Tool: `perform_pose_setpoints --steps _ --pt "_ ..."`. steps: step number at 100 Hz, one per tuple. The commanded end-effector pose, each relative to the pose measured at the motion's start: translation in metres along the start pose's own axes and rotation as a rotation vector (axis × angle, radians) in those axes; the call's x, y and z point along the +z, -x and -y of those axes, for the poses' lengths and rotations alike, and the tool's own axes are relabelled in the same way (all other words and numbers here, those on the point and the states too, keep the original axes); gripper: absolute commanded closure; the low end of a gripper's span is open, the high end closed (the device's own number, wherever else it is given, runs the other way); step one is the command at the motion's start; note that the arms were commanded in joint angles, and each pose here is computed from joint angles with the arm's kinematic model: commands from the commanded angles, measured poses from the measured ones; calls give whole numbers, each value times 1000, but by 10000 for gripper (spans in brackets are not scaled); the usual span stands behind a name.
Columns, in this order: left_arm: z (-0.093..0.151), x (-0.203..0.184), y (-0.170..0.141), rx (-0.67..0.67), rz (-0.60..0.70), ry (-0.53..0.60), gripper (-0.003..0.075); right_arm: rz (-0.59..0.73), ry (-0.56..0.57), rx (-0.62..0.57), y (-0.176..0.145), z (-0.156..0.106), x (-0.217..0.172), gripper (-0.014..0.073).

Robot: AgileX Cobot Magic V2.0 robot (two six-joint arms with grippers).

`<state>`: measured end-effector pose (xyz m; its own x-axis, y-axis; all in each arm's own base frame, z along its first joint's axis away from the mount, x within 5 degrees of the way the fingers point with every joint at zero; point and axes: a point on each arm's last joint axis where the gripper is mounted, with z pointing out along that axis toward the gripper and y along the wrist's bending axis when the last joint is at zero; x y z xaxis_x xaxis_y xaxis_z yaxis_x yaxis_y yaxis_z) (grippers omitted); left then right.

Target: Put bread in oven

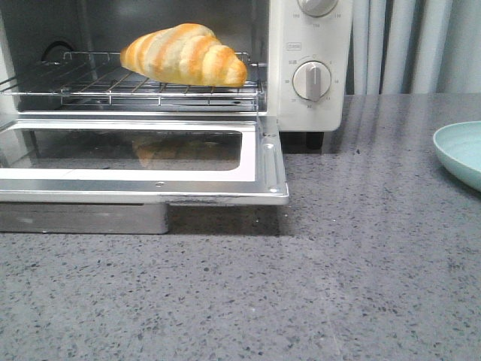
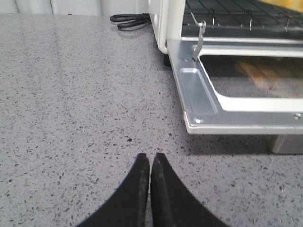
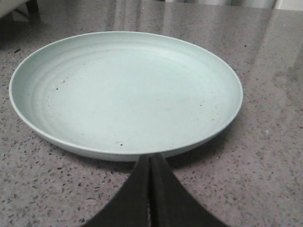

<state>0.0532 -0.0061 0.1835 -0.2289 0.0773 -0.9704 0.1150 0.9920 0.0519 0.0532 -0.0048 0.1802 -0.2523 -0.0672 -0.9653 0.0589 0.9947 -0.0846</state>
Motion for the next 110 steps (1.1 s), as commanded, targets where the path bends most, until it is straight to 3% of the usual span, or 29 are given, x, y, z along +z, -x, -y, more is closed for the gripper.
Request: perform_pose_setpoints --steps 1,52,110 --pt "0 0 -2 3 52 5 741 32 -13 -23 -1 1 0 671" --pt "-4 0 -3 -16 45 74 741 32 -13 -23 -1 1 0 671" --pt "-4 0 -3 -23 45 74 741 32 -13 -23 -1 1 0 671"
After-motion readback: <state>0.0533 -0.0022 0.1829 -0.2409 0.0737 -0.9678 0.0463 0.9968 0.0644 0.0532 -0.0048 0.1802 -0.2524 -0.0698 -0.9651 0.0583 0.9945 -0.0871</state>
